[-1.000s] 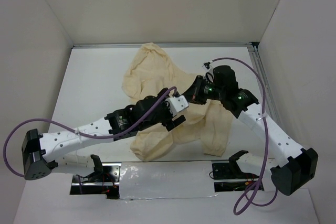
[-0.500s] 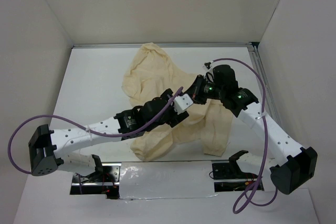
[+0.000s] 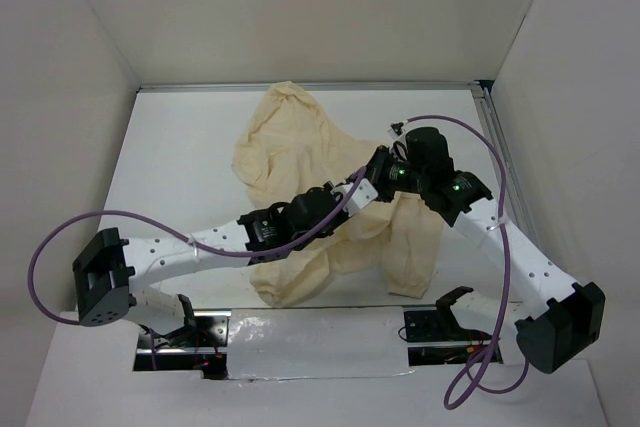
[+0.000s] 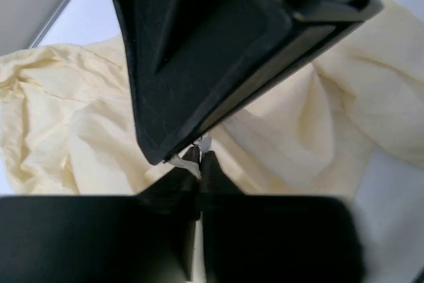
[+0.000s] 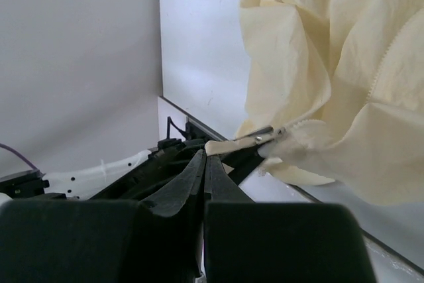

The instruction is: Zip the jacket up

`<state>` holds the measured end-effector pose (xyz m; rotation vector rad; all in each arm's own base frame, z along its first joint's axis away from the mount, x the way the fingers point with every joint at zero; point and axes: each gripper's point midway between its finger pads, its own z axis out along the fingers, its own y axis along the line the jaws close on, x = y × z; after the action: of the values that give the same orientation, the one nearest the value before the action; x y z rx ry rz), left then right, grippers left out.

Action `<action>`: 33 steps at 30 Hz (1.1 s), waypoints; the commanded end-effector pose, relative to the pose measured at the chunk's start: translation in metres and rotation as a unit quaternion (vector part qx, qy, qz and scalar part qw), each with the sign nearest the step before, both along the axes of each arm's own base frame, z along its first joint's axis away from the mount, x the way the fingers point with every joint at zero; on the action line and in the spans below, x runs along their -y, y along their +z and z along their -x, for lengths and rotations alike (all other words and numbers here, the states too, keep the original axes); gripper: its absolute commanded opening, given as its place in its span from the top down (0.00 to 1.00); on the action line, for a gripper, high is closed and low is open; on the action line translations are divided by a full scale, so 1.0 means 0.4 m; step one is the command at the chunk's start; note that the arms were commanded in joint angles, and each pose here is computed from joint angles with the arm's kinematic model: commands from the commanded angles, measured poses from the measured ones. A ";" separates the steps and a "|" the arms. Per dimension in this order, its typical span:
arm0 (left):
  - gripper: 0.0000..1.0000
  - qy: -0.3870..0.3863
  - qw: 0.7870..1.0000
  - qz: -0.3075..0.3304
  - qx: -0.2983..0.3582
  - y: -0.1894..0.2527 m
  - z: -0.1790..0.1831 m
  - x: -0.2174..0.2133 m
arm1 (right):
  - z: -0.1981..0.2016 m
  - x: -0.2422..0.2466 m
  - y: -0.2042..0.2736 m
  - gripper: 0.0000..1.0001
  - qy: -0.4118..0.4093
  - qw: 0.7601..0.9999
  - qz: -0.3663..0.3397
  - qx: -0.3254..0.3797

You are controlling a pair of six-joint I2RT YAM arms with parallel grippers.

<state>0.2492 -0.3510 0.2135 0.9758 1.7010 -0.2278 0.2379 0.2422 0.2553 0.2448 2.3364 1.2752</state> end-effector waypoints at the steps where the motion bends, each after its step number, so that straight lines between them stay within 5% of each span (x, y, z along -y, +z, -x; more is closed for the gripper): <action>1: 0.98 0.031 0.998 0.046 0.029 0.077 -0.030 0.016 | -0.003 0.000 0.040 1.00 -0.006 0.999 -0.015 0.030; 10: 1.00 -0.046 0.991 0.121 0.046 0.161 0.047 -0.004 | -0.045 0.023 0.005 1.00 -0.046 0.998 0.015 0.028; 23: 1.00 -0.175 0.951 0.234 0.102 0.402 0.203 -0.087 | -0.158 0.035 -0.137 1.00 -0.063 0.994 0.082 0.037; 29: 1.00 -0.191 0.949 0.245 0.053 0.384 0.245 -0.104 | -0.415 0.126 -0.096 1.00 -0.171 0.971 0.126 0.114; 33: 1.00 -0.208 0.948 0.229 -0.076 0.228 0.316 -0.116 | -0.657 0.210 -0.078 1.00 -0.233 0.949 0.156 0.146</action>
<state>0.1552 -0.3070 0.3210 0.9573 1.3797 -0.7593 0.4144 0.1980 0.1837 0.4271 2.2708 0.8068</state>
